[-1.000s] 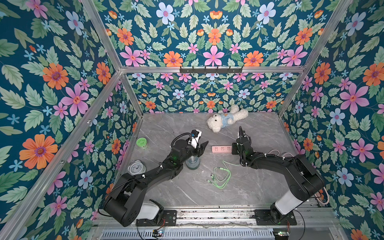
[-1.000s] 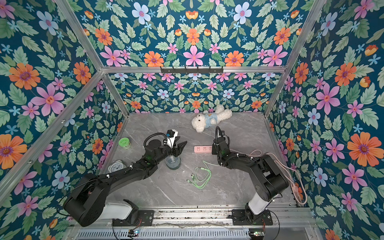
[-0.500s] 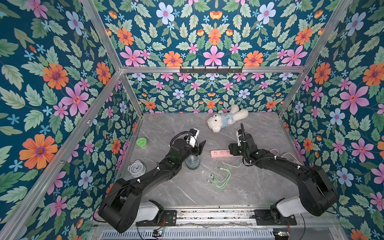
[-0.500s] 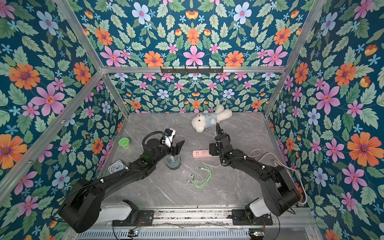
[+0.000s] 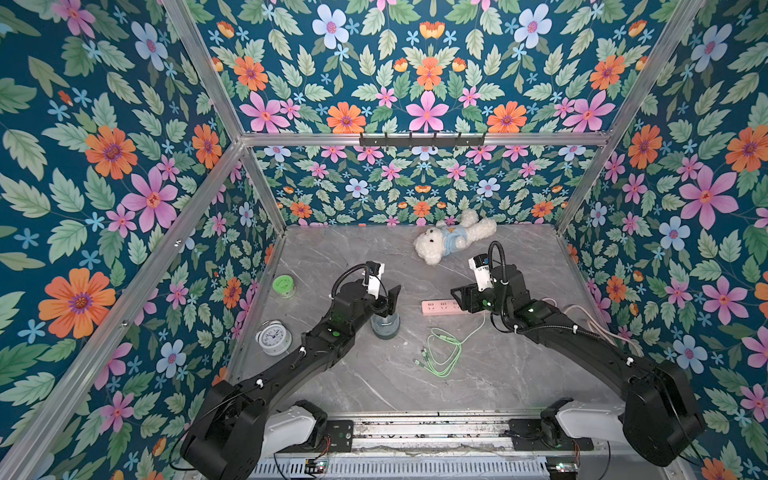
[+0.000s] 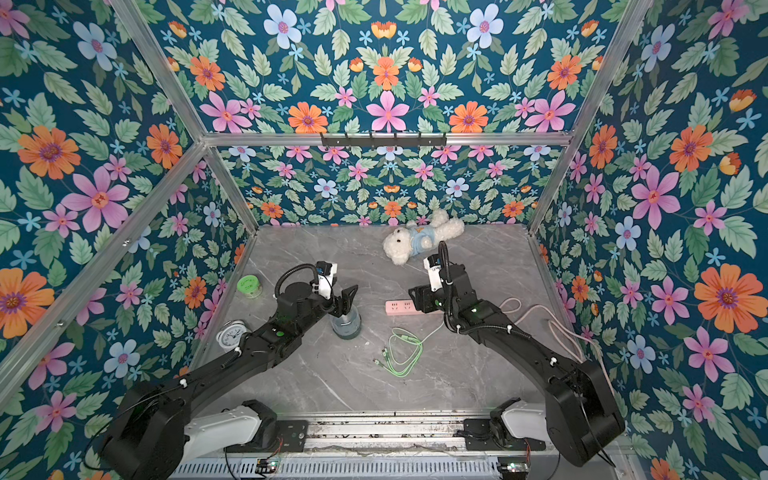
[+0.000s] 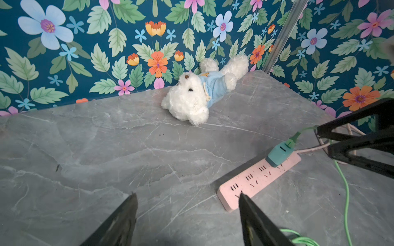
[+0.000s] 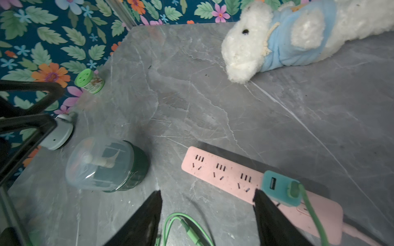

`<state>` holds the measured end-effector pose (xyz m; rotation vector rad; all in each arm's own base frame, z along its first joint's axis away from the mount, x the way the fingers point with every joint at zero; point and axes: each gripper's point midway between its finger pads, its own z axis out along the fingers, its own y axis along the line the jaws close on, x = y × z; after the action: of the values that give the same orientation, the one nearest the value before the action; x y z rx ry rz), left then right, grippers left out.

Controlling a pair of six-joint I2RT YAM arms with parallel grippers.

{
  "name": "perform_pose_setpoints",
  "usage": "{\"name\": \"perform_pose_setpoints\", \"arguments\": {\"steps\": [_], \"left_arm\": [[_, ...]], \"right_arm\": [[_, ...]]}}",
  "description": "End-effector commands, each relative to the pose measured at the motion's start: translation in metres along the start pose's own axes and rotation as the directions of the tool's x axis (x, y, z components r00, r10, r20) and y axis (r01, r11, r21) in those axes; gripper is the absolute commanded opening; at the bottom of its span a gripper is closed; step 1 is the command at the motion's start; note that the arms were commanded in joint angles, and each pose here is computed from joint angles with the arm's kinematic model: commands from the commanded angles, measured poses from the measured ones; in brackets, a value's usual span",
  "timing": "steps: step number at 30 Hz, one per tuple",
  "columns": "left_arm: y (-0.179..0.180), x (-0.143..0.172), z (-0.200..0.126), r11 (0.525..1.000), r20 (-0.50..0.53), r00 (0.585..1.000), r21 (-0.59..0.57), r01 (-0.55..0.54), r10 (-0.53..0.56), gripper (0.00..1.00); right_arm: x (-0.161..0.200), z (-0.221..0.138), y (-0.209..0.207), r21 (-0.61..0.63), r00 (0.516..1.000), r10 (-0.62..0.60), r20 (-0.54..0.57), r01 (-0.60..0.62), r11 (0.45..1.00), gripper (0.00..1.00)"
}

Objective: Charge the cordless meat grinders
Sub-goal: Insert the plug into the socket, then pick up the cordless meat grinder at the center of the board.

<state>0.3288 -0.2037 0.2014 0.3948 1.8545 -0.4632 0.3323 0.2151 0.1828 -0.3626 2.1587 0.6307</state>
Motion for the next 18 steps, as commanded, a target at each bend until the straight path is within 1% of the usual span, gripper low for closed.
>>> {"name": "perform_pose_setpoints", "arguments": {"steps": [1,4,6,10,11,14,18], "left_arm": [[0.007,0.016,-0.007,0.998,-0.056,0.997,-0.036,0.045,-0.047,0.77],[0.010,0.030,-0.013,0.997,-0.089,0.994,-0.049,0.066,-0.070,0.78],[0.011,0.039,-0.015,0.996,-0.117,0.990,-0.055,0.067,-0.073,0.78],[0.010,0.052,-0.016,0.996,-0.155,0.985,-0.060,0.071,-0.080,0.80],[0.009,0.054,-0.016,0.996,-0.154,0.985,-0.054,0.072,-0.080,0.80],[0.007,0.060,-0.016,0.997,-0.145,0.987,-0.050,0.067,-0.073,0.80],[0.004,0.072,-0.016,0.997,-0.147,0.987,-0.030,0.065,-0.068,0.80]], "right_arm": [[-0.002,-0.008,0.031,-0.127,0.995,-0.093,0.028,0.095,0.987,0.70],[0.010,-0.015,0.060,-0.230,0.987,-0.155,0.040,0.160,0.960,0.69],[0.025,-0.018,0.076,-0.302,0.982,-0.186,0.032,0.187,0.935,0.67],[0.057,-0.020,0.092,-0.386,0.972,-0.233,-0.024,0.206,0.899,0.65],[0.069,-0.020,0.098,-0.413,0.964,-0.263,-0.046,0.221,0.883,0.65],[0.098,-0.019,0.107,-0.442,0.940,-0.326,-0.103,0.250,0.861,0.65],[0.127,-0.015,0.113,-0.457,0.920,-0.353,-0.172,0.243,0.856,0.66]]}}
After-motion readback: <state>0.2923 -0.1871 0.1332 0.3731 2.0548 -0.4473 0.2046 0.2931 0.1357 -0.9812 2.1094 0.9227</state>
